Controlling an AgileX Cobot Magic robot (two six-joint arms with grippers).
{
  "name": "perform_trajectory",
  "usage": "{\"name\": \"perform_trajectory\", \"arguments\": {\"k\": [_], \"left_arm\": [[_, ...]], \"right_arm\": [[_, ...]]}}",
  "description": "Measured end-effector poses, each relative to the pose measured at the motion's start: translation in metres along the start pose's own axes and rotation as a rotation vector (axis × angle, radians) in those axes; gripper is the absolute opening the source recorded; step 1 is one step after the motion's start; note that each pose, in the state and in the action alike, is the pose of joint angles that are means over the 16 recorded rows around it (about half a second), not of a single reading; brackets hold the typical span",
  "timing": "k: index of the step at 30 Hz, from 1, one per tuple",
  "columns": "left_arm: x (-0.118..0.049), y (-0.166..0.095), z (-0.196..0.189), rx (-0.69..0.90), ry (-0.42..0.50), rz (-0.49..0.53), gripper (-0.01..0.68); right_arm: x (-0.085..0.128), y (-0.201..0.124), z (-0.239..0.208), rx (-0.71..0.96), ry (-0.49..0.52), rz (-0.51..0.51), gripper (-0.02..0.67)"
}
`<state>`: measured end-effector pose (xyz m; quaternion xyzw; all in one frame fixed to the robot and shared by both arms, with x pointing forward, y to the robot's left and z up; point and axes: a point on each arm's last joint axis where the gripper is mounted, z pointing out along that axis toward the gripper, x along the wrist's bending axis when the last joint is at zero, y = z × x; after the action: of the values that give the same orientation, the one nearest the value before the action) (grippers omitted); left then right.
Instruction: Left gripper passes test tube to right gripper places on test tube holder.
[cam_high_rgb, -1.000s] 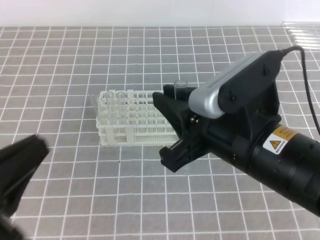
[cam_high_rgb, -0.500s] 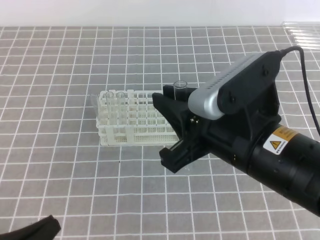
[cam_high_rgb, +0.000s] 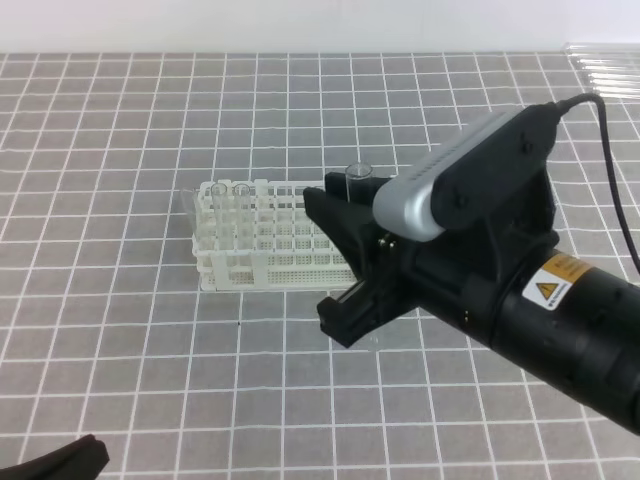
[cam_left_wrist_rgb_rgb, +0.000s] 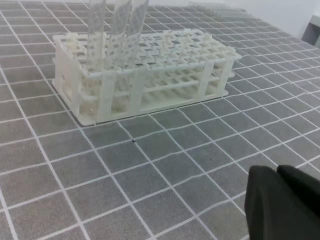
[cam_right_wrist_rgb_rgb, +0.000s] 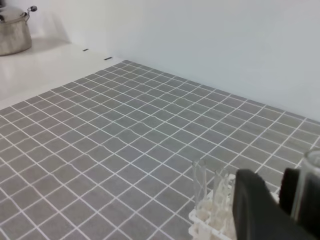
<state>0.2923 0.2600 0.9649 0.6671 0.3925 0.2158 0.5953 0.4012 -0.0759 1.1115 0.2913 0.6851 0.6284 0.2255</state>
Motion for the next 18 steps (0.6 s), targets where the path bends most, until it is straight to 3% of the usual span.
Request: {"name": "perform_trajectory", "arguments": {"k": [12, 18], "left_arm": [[0.0004, 0.0000, -0.0001, 0.004, 0.005, -0.001, -0.001], [0.0004, 0.0000, -0.0001, 0.004, 0.005, -0.001, -0.001]], "right_arm": [[0.0001, -0.0045, 0.0034, 0.014, -0.001, -0.021, 0.085], [-0.0059, -0.0081, 0.0059, -0.056, -0.048, -0.068, 0.085]]}}
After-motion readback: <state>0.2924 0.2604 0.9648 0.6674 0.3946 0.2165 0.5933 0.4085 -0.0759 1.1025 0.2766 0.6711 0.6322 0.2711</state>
